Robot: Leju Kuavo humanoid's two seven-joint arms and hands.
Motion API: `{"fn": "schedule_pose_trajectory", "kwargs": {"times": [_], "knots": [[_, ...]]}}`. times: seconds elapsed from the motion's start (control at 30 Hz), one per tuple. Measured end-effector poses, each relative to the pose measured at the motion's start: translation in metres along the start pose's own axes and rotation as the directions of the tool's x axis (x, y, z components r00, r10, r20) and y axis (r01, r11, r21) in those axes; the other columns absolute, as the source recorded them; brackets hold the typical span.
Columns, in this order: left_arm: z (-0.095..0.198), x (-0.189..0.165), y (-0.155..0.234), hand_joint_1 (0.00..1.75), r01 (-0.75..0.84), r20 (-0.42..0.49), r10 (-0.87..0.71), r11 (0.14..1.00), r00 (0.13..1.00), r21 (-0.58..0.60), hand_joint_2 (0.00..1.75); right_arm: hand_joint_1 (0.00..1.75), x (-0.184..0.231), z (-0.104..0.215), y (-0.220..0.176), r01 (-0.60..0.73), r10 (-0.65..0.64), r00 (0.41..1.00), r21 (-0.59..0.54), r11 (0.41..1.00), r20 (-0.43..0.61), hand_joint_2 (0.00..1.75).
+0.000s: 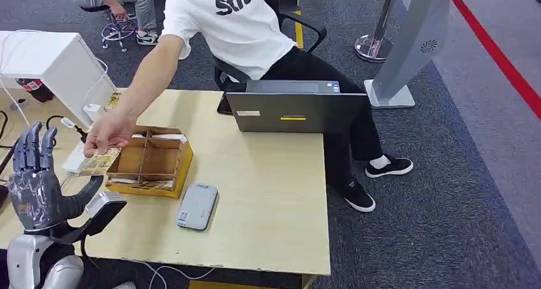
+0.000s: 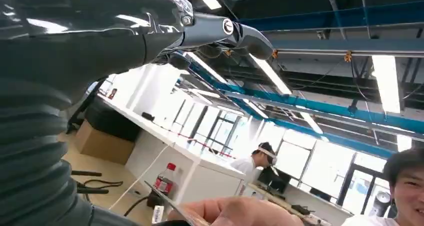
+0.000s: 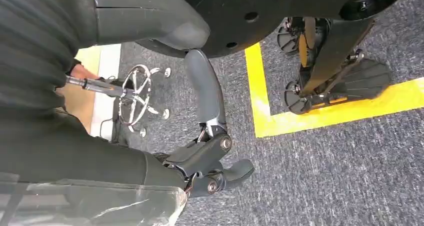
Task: Pass the card to the sensor for recognition and then transmit it.
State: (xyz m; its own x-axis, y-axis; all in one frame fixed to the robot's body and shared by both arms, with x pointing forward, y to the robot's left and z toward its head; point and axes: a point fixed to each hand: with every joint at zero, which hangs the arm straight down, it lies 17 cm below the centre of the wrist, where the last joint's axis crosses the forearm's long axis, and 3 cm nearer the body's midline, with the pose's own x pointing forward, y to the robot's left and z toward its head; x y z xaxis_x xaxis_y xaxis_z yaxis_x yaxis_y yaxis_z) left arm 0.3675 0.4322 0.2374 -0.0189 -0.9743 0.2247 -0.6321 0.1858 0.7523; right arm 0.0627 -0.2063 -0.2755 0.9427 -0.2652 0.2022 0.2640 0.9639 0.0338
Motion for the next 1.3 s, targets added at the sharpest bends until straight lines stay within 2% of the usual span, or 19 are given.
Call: {"fn": "schedule_pose_trajectory", "kwargs": {"times": [0.37, 0.4, 1.3], "knots": [[0.000, -0.001, 0.005, 0.00, -0.011, -0.008, 0.011, 1.000, 1.000, 0.026, 1.75, 0.00, -0.001, 0.000, 0.000, -0.001, 0.001, 1.000, -0.001, 1.000, -0.002, 1.75], [0.000, -0.001, 0.005, 1.75, -0.011, -0.008, 0.011, 1.000, 1.000, 0.027, 1.75, 0.00, -0.001, 0.000, 0.000, -0.001, 0.001, 1.000, -0.001, 1.000, -0.002, 1.75], [0.010, 0.011, -0.002, 1.75, -0.041, 0.008, 0.041, 0.999, 0.999, 0.018, 1.75, 0.00, -0.002, 0.000, -0.001, -0.004, 0.004, 1.000, -0.005, 1.000, 0.000, 1.75]]}}
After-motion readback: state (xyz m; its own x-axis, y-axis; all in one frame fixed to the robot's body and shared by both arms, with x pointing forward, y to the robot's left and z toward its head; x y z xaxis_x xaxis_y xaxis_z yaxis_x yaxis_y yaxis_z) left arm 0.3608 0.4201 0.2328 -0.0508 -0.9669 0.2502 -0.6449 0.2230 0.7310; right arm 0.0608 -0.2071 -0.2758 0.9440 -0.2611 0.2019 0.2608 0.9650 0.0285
